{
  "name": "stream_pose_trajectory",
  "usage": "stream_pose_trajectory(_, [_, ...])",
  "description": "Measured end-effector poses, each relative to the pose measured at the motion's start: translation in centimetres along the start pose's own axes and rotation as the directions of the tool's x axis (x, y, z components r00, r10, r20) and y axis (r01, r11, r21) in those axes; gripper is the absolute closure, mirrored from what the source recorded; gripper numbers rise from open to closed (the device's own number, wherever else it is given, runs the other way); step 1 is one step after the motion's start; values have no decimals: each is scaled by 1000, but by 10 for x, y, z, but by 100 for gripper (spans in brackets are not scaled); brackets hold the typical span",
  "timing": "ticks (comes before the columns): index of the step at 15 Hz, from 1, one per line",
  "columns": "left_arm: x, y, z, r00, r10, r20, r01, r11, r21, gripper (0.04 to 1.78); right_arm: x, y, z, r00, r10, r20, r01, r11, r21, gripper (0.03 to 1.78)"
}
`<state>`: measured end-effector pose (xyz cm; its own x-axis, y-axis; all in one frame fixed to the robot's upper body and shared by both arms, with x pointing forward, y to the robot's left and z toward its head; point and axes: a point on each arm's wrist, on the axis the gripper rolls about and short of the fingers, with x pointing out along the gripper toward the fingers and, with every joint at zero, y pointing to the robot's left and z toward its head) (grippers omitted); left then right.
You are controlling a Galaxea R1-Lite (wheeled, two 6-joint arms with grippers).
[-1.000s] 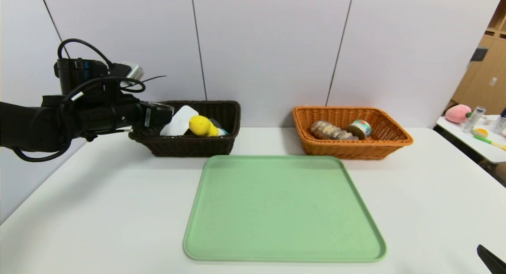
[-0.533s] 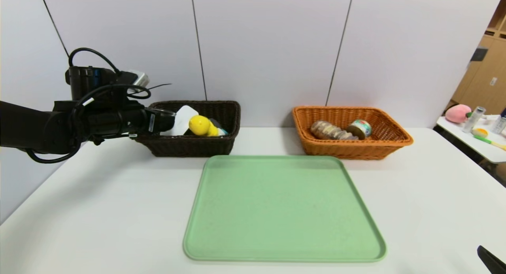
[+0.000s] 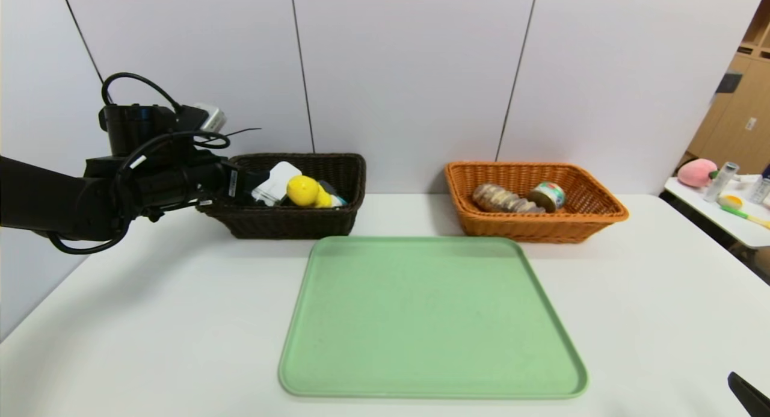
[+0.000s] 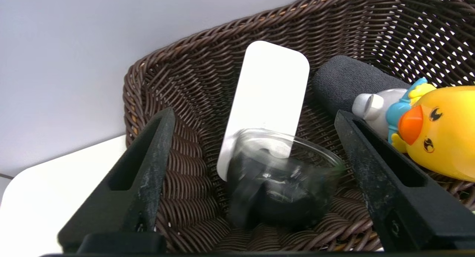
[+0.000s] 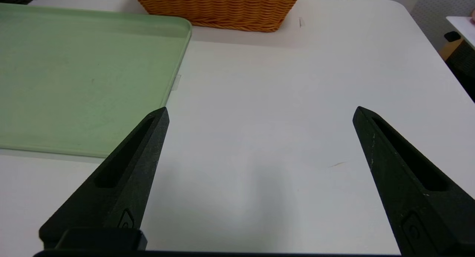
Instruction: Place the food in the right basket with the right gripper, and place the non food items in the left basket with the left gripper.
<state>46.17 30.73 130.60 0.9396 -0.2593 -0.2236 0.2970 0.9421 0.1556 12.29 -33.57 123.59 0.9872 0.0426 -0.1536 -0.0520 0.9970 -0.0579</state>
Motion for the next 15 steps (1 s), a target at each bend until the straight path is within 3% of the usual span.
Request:
stream_pose_trajectory(7, [-43, -1, 33, 1000, 5, 23, -4, 999, -36, 18, 0, -1, 7, 1000, -5, 23, 5, 1000, -1, 10])
stream_pose_trajectory(11, [-120, -1, 59, 998, 51, 25, -49, 996, -69, 16, -4, -2, 30, 997, -25, 76, 26, 1000, -8, 10])
stream_pose_trajectory(15, [-216, -23, 44, 995, 90, 41, -87, 994, -72, 15, -27, -2, 48, 998, -39, 58, 40, 999, -17, 10])
